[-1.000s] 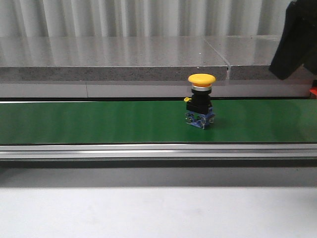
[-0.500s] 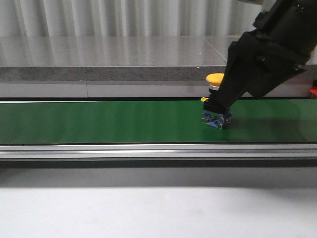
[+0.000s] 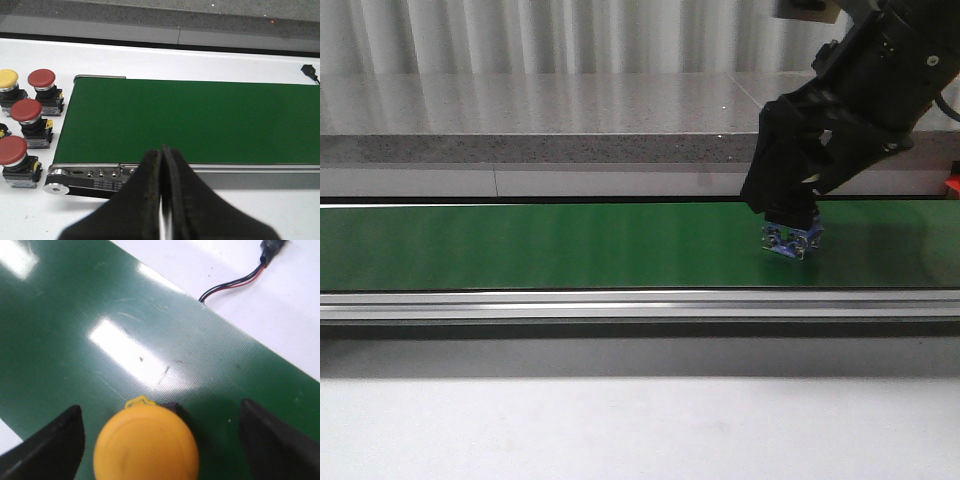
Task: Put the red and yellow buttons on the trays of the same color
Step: 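Lower the yellow button into the yellow tray and release it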
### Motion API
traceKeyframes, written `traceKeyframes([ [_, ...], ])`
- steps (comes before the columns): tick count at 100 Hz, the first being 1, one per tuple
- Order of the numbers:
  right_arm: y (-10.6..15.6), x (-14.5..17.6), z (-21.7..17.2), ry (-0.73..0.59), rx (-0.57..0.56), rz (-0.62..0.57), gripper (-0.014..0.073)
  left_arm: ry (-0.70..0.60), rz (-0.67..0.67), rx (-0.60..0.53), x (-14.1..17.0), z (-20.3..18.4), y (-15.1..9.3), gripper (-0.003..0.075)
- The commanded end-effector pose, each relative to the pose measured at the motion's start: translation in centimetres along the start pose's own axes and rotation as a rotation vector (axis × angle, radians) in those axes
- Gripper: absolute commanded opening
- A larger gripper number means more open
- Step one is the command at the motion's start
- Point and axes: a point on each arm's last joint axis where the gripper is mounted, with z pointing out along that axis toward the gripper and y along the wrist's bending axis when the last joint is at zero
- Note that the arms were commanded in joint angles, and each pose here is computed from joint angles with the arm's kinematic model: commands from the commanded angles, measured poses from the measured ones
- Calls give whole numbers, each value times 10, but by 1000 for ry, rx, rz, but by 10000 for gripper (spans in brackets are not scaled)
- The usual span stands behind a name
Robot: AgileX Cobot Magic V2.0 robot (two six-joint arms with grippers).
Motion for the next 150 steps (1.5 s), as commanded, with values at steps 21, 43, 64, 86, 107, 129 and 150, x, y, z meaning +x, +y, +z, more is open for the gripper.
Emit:
traceKeyframes([
  [21,2,-11,-16,-53,-9,-4,180,-93,-4,16,-14,-4,-2,-21],
  [43,3,-24,-43,-104,2,1,67,-93,-4,16,-14,-4,-2,-21],
  [64,-25,-28,-105,-213,154,88,67,-93,-4,16,-14,-4,-2,-21],
  [86,-92,7,-164,-310,392,456,67,-93,-4,16,-14,-4,-2,-21],
  [107,-147,57,-197,-405,603,804,67,-93,-4,16,-14,-4,-2,-21],
  [129,-185,120,-203,-451,752,1124,67,-93,-4,16,-14,-4,-2,-21],
  [150,-195,150,-166,-335,716,1218,67,-93,-4,16,-14,-4,-2,-21],
])
